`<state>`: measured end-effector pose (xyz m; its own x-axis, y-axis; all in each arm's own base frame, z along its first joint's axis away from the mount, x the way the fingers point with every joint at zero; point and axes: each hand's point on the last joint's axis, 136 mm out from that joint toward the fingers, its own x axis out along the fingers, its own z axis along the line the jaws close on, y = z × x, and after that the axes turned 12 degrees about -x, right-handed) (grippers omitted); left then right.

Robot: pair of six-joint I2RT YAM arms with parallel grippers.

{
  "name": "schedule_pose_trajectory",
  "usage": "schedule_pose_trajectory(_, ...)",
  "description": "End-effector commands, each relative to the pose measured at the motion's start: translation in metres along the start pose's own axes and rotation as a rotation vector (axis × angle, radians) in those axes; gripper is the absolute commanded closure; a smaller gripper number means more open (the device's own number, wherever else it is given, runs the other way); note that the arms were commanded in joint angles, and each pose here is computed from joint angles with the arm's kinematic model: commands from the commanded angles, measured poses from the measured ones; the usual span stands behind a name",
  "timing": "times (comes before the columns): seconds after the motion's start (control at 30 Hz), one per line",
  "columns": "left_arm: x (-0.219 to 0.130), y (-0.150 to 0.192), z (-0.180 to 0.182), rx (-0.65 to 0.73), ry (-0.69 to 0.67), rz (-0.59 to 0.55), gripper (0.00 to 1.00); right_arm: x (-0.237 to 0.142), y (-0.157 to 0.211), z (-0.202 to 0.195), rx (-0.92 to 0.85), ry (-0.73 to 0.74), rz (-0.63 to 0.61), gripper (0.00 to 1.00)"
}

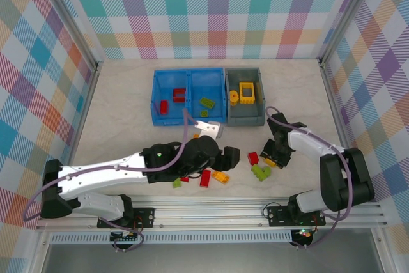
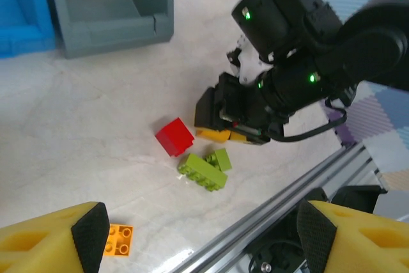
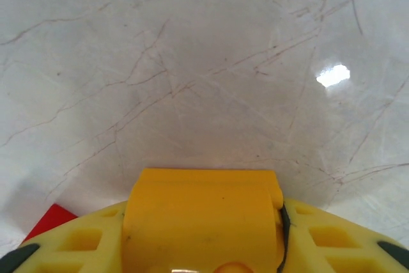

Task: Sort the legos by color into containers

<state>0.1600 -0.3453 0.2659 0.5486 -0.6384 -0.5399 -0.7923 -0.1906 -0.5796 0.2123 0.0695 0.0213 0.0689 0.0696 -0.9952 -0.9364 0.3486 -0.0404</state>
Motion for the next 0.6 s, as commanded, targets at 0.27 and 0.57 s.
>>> schedule_pose_trajectory(0.27, -0.038, -0.051, 0.015, 0.003, -0.089, -0.221, 0.21, -0.122, -0.074, 0.102, -0.307, -0.093, -0.371, 0.59)
schedule_pose_trajectory(0.57, -0.028, -0.055, 0.000, 0.004, -0.084, -0.227, 0.21, -0.086, -0.164, 0.163, -0.318, -0.083, -0.296, 0.59)
